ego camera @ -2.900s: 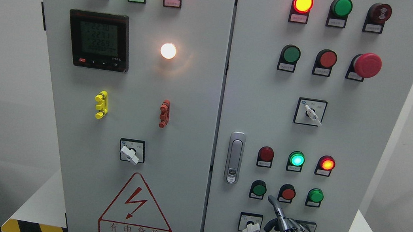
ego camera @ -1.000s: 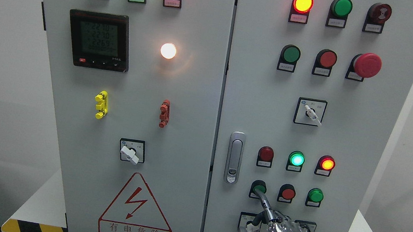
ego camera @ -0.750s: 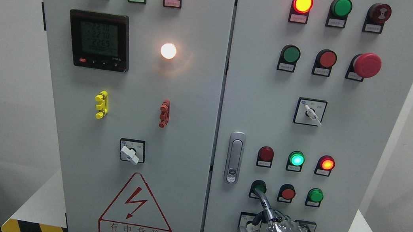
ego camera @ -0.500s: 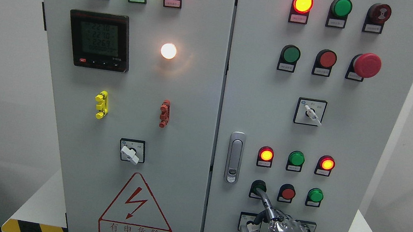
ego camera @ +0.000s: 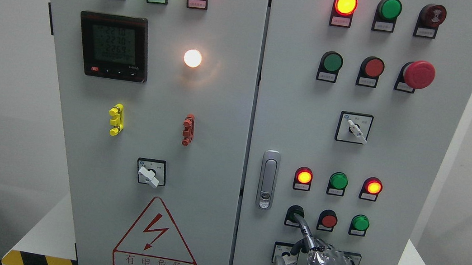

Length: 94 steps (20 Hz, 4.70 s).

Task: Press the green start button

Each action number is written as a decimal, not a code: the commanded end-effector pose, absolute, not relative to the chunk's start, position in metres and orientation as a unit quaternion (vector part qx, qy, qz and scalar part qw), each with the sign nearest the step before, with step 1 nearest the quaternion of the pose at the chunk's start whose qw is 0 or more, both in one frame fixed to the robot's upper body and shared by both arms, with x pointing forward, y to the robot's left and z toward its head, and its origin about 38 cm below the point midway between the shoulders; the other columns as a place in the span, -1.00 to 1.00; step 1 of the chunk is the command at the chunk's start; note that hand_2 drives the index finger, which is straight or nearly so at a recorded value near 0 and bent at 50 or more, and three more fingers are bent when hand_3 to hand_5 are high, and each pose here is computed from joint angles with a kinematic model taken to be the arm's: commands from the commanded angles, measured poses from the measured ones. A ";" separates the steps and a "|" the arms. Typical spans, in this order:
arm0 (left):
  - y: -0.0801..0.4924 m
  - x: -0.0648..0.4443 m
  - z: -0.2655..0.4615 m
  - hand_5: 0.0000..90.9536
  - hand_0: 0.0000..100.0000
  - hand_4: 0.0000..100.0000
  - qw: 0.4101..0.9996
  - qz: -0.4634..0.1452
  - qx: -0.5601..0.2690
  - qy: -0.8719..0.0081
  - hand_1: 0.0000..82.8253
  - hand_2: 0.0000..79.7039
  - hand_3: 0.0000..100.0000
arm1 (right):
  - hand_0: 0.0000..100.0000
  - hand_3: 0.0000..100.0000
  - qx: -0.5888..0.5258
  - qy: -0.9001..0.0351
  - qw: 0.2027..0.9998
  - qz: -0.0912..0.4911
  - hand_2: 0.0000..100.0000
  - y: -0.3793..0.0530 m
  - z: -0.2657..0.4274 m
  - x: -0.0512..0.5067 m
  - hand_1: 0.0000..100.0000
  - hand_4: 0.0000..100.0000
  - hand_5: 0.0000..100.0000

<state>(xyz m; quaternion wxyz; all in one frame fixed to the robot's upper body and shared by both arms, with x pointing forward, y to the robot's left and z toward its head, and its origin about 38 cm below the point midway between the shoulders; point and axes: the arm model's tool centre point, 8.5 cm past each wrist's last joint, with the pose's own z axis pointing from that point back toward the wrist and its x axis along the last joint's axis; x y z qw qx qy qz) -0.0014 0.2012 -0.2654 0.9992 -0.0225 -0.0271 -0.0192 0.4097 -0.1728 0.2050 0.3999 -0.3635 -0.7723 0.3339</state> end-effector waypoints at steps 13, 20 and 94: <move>0.201 -0.002 -0.265 -1.00 -0.76 -1.00 0.999 -0.019 -0.022 -0.027 0.34 -1.00 -1.00 | 0.21 0.26 -0.368 -0.778 0.400 0.314 -1.00 -0.184 0.210 0.396 -0.35 0.21 0.05; 0.201 -0.001 -0.265 -1.00 -0.76 -1.00 0.999 -0.019 -0.023 -0.027 0.34 -1.00 -1.00 | 0.35 0.27 -0.340 -0.796 0.407 0.291 -1.00 -0.187 0.212 0.381 -0.28 0.21 0.02; 0.201 -0.001 -0.265 -1.00 -0.76 -1.00 0.999 -0.019 -0.023 -0.027 0.34 -1.00 -1.00 | -0.33 -1.00 0.091 -0.833 0.542 0.061 -1.00 -0.177 0.184 0.305 -0.68 -1.00 -1.00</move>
